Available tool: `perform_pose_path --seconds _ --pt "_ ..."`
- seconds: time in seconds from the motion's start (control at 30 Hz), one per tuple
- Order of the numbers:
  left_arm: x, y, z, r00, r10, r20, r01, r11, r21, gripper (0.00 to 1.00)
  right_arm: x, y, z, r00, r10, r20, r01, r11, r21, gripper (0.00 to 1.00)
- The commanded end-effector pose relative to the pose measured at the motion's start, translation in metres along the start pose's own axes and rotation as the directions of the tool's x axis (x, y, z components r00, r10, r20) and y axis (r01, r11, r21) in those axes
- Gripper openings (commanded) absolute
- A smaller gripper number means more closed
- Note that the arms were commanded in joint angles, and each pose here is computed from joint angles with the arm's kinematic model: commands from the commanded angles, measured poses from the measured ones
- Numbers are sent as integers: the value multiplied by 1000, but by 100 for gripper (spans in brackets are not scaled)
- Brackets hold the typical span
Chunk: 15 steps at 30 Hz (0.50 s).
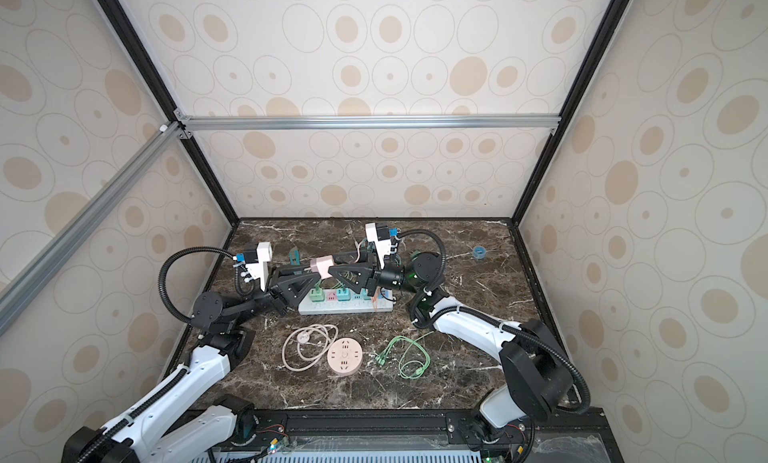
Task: Insert the plug
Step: 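Raise the pink charger high with both grippers together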
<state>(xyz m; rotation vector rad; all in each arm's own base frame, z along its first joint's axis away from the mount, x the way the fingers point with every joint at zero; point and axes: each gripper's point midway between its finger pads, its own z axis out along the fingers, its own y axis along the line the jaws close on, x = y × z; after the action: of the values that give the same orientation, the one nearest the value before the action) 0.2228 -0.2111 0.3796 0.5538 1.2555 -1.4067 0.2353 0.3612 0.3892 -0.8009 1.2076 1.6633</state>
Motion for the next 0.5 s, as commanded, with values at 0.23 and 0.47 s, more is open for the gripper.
perform_pose_path --seconds 0.23,0.47 --pt "-5 -14 0 1000 29 6 -29 998 52 0 -3 17 13 998 -48 -39 46 997 -67 45" --pt "-5 -14 0 999 32 6 -32 998 49 0 -3 22 14 998 -48 -51 43 995 -85 39"
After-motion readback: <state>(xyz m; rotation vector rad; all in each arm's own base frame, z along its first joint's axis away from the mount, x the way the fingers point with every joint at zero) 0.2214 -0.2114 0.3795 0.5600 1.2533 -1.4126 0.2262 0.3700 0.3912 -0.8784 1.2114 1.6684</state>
